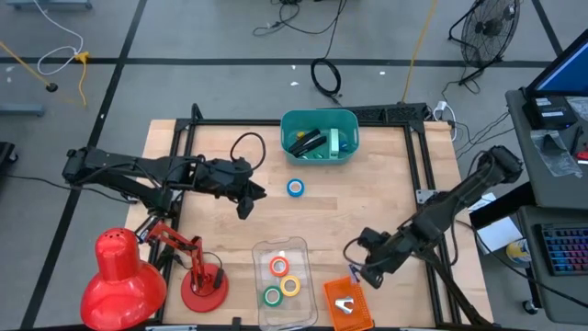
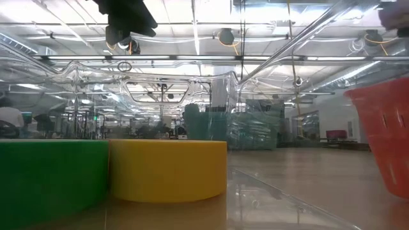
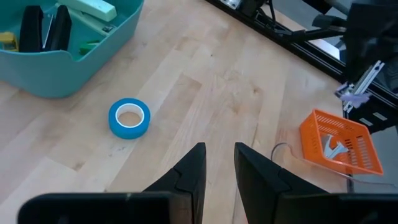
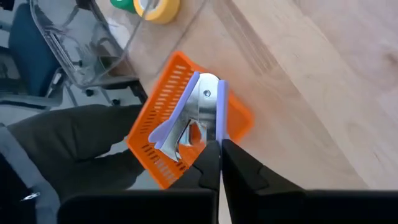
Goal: Pick and place Stapler, Stapler remover, tape
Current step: Put the purple staple remover into the orange basket
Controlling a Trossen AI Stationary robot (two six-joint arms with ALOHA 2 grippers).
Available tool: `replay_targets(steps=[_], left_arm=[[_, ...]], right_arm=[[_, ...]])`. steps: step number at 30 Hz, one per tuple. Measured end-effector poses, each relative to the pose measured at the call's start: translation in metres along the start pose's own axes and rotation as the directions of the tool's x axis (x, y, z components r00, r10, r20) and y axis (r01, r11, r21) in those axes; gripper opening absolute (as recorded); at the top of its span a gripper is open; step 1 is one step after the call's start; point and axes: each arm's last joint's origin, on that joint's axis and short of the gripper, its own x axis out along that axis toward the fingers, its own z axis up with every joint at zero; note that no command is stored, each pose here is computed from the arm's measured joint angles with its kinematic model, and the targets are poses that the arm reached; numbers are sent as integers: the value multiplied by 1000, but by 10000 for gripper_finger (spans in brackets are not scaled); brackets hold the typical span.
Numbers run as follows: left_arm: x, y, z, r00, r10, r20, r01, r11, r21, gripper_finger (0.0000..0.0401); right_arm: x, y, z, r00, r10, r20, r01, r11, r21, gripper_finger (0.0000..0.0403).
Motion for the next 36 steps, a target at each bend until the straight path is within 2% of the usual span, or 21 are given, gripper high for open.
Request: replay_targets(steps=[8,14,21,27,36], left_arm=[[-1,-4,-4,1000,-10,-25,10,1000,20,86],[-2,-3,-13,993,-11,-122,16,999,38,86],[-3,-7,-20,985,-21,-172,37,995,89,86],[-4,-10,-22,983,-29,-179,44,996,81,86],[-5,-14,-26,980,-41,-195,63,992,106,86]], right_arm=[[36,40,7,997,-34,-64,31,998,-45,0],[56,56,10,992,-99,-84,97,995,-18,0],[71,46,6,960,-224,-171,230,973,19,0],[85,44,5,951,-237,-199,252,966,56,0],[93,34,3,916,-338,-214,359,931,62,0]])
